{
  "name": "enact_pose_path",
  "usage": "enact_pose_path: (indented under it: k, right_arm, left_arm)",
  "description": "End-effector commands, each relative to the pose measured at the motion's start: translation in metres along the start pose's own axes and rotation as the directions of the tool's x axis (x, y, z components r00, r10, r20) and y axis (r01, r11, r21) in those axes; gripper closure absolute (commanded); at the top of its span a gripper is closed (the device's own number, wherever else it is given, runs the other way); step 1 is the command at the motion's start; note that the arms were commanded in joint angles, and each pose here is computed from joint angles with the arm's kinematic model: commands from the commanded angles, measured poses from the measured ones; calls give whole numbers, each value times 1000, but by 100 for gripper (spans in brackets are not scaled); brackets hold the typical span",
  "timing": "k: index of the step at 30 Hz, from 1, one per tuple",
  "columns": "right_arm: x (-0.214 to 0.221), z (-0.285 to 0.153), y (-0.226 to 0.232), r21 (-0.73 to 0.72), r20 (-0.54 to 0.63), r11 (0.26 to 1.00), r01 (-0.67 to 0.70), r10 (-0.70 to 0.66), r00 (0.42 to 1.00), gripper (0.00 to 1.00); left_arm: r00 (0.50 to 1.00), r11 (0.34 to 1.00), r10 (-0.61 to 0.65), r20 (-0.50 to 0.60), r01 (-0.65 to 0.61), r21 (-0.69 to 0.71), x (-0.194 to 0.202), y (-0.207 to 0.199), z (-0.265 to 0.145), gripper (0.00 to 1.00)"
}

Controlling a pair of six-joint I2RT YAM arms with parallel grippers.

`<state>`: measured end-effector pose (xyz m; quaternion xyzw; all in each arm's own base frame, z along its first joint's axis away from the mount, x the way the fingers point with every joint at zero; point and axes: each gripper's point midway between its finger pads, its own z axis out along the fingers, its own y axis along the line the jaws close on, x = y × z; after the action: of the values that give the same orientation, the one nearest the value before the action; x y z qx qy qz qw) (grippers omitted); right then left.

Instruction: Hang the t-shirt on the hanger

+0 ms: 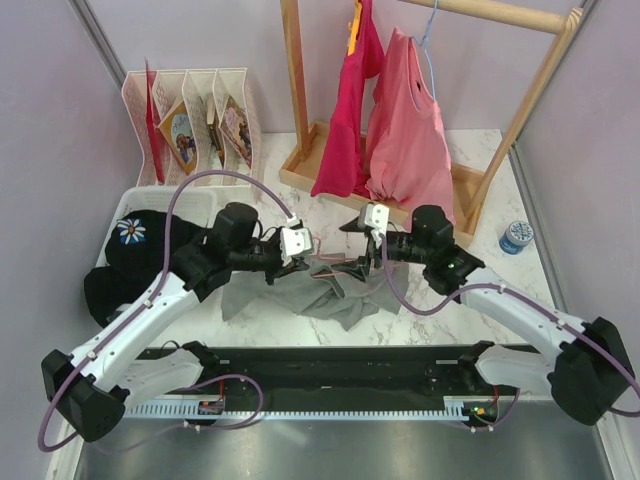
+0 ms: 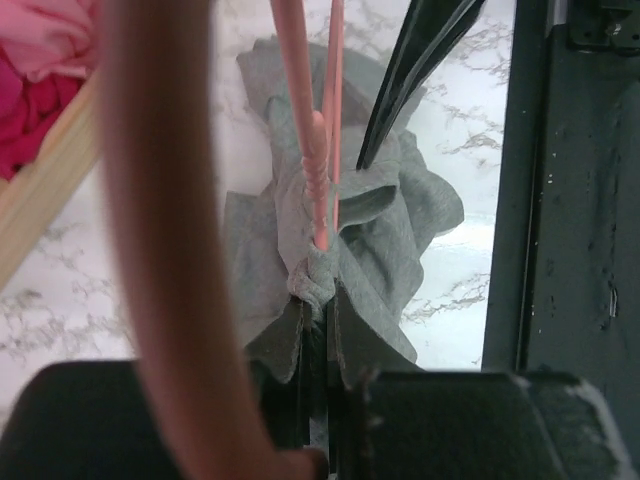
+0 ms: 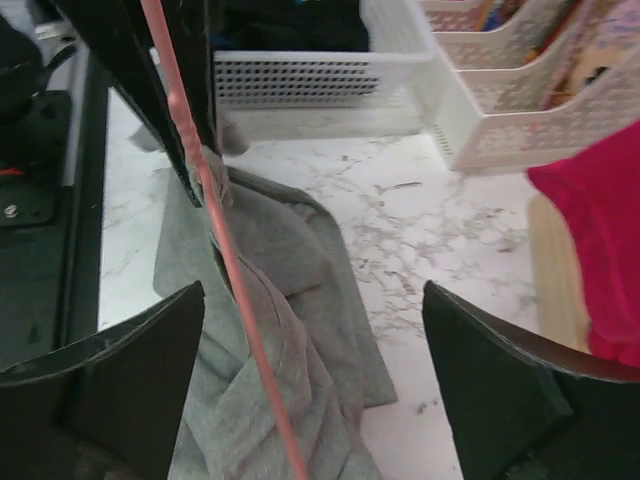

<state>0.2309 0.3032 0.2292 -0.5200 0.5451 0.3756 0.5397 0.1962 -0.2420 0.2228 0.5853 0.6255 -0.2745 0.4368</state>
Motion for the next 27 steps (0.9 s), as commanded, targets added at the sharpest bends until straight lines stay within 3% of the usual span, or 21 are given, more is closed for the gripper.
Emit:
enact_pose_path:
  k: [1,6,7,11,14,16,18,21,27]
  right_arm:
    - [-31,-37,-28,274,-5,960,-61,65,998,2]
    - [-31,-93,-39,552,35,805,-218,239,970,2]
    - [-20,-99,-33,577,49,757,-307,343,938,4]
    - [7,-108,-19,616,101,644,-454,507,856,13]
    - [24,-86,-10,587,66,642,-494,570,819,15]
    - [46,-74,-15,660,-12,619,-425,575,818,16]
    - [53,-48,2,651,-114,676,-347,538,835,15]
    - [51,-27,9,648,-132,701,-297,488,863,13]
    - [72,-8,-3,740,-164,644,-194,453,876,7]
  left_arm:
    - [993,979,-119,11,119,-165,3,23,-8,98]
    - [982,944,-185,28,186,-272,-1,44,-14,98]
    - [980,942,-196,26,195,-274,-2,47,-13,98]
    - [974,929,-221,48,226,-292,-11,56,-11,98]
    - [972,927,-228,52,233,-294,-14,60,-9,98]
    - [972,924,-227,56,233,-303,-16,62,-9,98]
    - [972,922,-230,53,235,-309,-15,63,-10,98]
    - [971,922,-232,53,237,-307,-14,62,-9,98]
    - [971,920,-231,62,239,-311,-17,61,-12,98]
